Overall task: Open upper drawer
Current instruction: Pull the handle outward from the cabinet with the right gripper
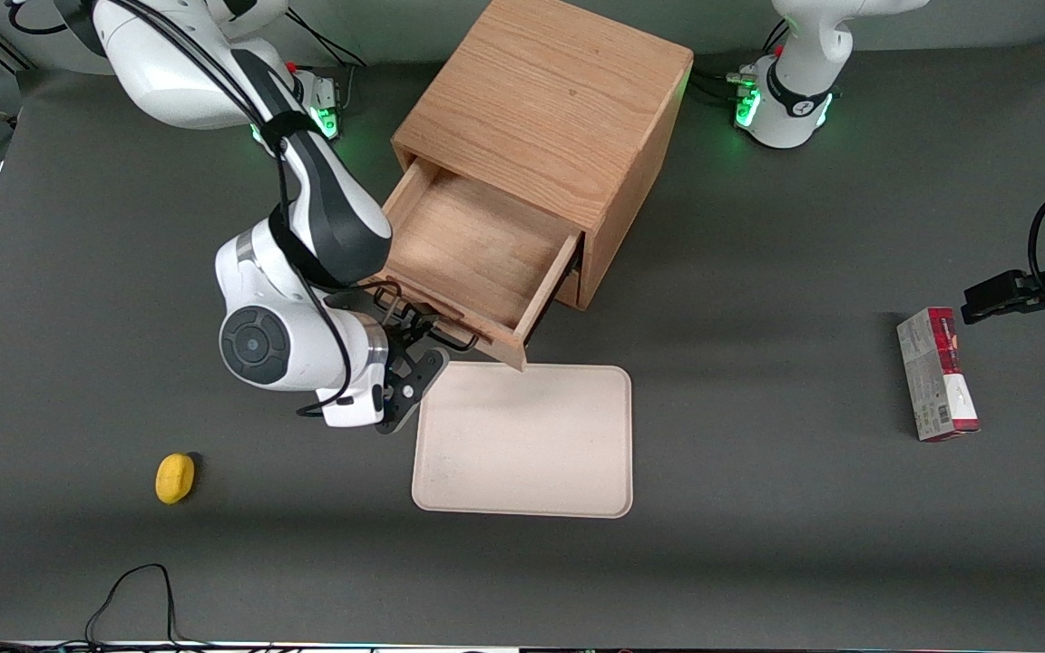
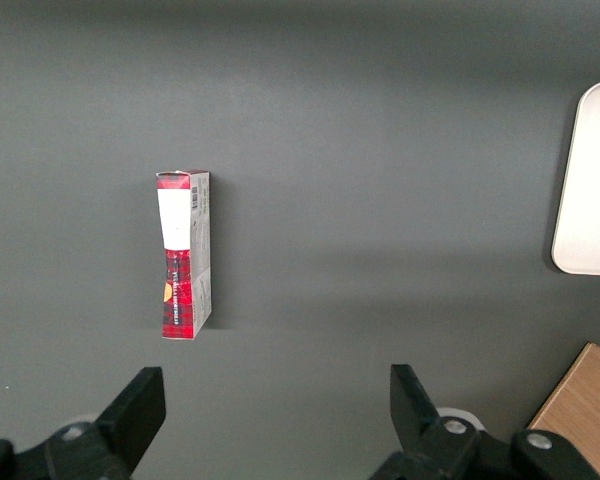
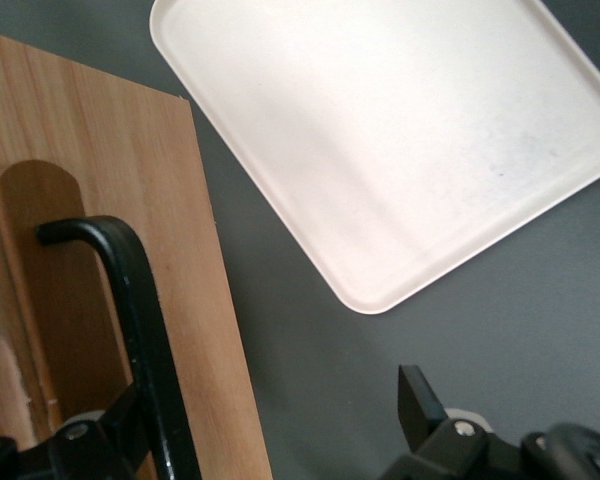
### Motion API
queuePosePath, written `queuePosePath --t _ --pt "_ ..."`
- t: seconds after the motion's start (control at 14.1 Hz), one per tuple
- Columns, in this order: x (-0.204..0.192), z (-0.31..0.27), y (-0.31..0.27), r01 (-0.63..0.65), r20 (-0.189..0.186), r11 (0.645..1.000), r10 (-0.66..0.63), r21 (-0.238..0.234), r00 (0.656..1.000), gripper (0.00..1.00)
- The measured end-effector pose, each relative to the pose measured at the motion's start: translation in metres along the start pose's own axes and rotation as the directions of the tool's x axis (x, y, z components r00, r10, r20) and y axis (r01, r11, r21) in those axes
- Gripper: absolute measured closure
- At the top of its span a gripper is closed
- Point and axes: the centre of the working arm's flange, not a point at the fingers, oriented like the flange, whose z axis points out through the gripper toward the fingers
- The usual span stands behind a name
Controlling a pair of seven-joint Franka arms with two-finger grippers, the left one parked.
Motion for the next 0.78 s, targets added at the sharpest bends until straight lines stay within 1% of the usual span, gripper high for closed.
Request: queuePosePath --t 0.78 --pt "0.002 -0.007 0.028 -0.027 -0.031 1.0 0.027 -0.006 0.999 0.0"
